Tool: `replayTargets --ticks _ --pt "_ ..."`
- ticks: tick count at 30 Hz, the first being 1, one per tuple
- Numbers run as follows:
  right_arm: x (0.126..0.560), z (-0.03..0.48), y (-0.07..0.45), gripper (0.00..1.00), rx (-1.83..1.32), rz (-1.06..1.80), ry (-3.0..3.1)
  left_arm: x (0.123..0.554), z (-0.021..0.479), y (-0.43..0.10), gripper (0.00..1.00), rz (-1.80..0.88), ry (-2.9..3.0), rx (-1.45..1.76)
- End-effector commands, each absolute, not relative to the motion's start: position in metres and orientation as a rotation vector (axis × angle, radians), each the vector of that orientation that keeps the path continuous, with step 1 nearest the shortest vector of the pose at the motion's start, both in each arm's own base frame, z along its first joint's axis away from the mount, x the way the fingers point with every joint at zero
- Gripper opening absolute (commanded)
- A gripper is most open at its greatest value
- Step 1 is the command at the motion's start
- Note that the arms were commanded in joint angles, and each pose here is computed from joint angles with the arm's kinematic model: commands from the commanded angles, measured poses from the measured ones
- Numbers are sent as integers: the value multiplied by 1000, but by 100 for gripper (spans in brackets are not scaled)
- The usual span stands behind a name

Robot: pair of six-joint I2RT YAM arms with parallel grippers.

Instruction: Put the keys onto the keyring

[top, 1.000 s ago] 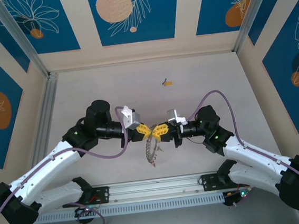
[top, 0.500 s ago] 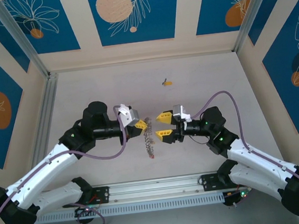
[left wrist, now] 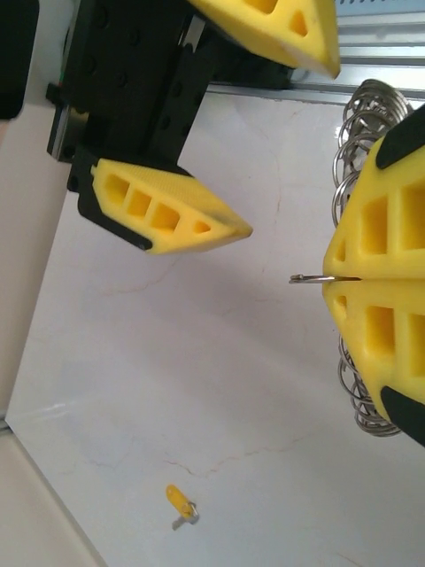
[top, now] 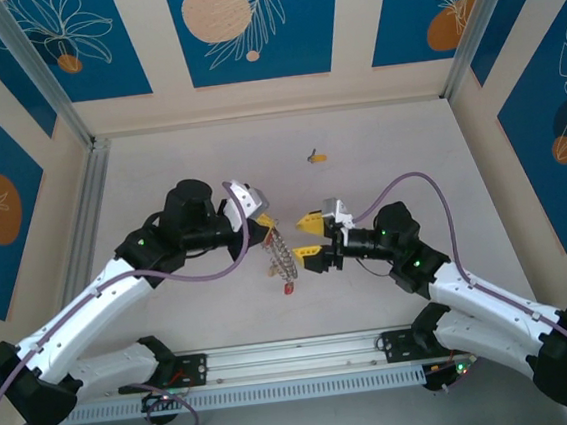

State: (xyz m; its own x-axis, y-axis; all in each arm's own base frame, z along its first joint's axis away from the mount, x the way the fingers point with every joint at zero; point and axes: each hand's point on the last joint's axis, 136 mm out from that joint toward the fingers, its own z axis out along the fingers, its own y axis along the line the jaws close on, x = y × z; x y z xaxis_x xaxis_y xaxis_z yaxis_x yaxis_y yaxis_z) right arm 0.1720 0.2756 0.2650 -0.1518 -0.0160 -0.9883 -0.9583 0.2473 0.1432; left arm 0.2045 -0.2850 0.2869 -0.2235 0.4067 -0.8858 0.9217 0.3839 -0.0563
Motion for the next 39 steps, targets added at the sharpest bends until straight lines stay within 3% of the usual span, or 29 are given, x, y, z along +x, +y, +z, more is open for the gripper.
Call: replayTargets --ticks 1,14,25,31,33,37,39 --pt "169 267 280 64 -991 1122 1449 208 301 -285 0 -757 1797 1123" --pt "181 255 288 58 -992 1069 1512 207 304 -285 0 -765 1814 1117" --pt "186 249 288 21 -991 1042 1527 207 301 -287 0 -775 1810 1123" --pt "196 231 286 13 -956 1037 1625 220 277 -282 0 -697 1912 1103" --pt "193 225 287 16 -956 1066 1650 226 261 -279 0 -662 1970 1100" --pt "189 211 280 52 -929 1082 1721 237 228 -271 0 -646 2083 1069" --pt "188 205 273 61 -893 1072 1749 241 211 -270 0 -654 2130 1064"
